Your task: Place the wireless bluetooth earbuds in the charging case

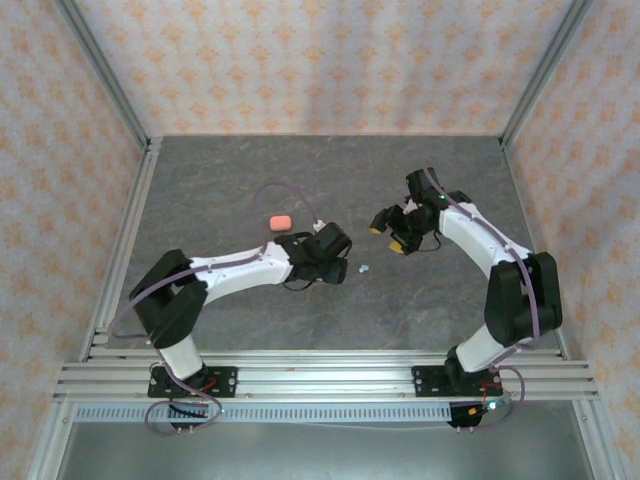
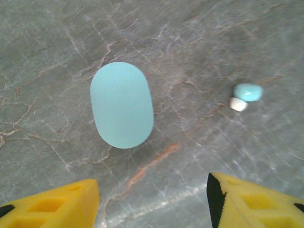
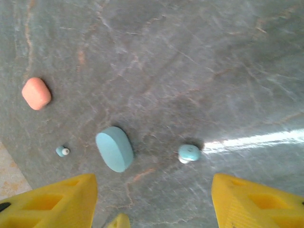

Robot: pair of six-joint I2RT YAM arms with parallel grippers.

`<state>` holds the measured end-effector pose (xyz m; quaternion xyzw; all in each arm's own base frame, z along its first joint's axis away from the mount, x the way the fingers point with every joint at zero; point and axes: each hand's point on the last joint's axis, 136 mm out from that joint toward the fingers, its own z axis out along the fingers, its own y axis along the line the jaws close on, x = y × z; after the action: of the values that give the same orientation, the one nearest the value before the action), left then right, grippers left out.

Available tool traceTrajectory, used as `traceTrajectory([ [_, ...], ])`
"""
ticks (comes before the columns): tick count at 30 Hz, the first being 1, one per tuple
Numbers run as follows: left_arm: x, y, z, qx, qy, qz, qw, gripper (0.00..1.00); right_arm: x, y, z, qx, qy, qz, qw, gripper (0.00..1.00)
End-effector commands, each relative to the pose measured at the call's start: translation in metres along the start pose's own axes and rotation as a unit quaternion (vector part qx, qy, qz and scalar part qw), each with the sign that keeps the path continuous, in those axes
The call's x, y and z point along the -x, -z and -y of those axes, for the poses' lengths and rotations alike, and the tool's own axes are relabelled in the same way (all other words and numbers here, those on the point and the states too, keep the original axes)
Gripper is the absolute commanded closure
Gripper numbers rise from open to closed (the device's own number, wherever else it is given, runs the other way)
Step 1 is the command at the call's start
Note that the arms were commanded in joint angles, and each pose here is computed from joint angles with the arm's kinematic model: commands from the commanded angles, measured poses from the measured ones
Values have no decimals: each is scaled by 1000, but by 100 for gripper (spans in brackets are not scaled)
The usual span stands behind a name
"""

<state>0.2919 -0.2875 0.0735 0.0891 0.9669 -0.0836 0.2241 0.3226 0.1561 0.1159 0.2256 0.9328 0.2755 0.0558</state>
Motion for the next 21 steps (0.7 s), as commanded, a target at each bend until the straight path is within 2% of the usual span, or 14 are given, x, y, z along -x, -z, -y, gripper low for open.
traceTrajectory([
  [1, 3, -6, -16, 45, 24, -9, 999, 38, -10, 13, 10, 10, 7, -5, 1000, 35],
  [12, 23, -53, -13, 36, 21, -35, 999, 34, -9, 33, 28, 24, -9, -1, 1000, 35],
  [16, 22, -63, -13, 27, -10, -45, 999, 40, -3, 35, 19, 45, -17, -6, 999, 35],
  [21, 13, -65, -13, 12, -42, -51, 998, 55, 4, 40, 3, 69, -22, -13, 997, 36],
])
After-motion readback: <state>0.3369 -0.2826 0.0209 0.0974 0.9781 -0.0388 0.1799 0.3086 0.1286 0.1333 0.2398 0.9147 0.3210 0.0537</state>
